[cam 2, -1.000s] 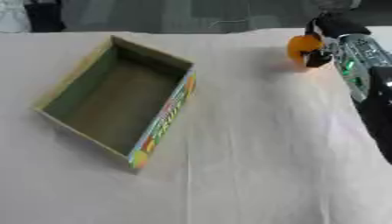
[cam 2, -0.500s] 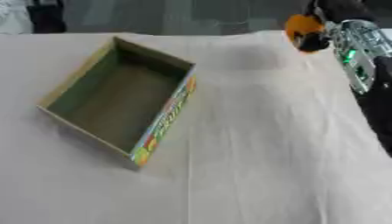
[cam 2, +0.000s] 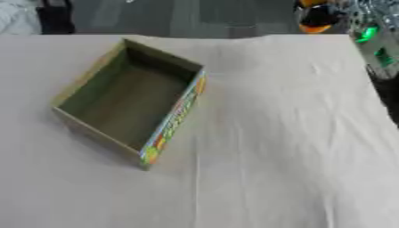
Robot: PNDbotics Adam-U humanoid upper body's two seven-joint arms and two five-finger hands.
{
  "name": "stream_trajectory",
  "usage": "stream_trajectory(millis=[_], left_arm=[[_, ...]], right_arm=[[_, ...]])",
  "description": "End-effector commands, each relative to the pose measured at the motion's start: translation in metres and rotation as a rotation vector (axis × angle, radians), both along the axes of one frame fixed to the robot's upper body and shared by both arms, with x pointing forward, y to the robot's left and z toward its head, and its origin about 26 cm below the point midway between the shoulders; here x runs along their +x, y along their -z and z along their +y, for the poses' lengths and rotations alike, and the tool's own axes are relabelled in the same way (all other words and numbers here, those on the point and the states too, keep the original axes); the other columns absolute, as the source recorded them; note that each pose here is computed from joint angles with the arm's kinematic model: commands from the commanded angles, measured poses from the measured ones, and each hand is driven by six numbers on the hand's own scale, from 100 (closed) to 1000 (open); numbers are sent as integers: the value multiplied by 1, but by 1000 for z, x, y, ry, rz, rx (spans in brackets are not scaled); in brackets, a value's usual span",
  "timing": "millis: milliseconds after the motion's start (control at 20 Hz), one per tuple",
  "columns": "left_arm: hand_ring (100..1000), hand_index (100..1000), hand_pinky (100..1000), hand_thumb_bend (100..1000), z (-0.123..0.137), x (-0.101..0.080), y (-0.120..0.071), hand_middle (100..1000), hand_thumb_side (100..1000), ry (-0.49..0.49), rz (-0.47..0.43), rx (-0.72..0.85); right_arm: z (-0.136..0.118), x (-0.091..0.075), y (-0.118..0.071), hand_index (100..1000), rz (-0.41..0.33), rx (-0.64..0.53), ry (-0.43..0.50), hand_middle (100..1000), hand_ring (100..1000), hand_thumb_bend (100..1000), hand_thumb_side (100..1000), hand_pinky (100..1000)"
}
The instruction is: Pick up objects on the table and place them in the box.
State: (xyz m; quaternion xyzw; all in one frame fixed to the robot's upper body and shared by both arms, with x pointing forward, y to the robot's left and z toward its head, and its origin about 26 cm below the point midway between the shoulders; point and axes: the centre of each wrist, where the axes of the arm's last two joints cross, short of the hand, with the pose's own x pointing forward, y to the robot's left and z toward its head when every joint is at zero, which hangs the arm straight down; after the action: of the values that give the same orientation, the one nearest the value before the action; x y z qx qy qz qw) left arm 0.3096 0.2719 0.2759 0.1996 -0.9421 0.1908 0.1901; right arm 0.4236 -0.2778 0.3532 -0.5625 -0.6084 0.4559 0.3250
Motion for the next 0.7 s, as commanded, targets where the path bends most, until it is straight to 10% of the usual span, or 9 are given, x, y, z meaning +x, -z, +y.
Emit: stream_trajectory(millis=[50, 700], left_arm=[[772, 902, 795, 100, 0, -4, -9, 750, 936, 6, -30, 27], [775, 901, 795, 100, -4, -3, -11, 750, 931, 32, -36, 35]], right_arm=[[18, -19, -21, 296, -26, -37, -73, 359, 699, 100, 252, 640], [108, -34, -24, 271, 41, -83, -330, 349, 692, 100, 258, 627]])
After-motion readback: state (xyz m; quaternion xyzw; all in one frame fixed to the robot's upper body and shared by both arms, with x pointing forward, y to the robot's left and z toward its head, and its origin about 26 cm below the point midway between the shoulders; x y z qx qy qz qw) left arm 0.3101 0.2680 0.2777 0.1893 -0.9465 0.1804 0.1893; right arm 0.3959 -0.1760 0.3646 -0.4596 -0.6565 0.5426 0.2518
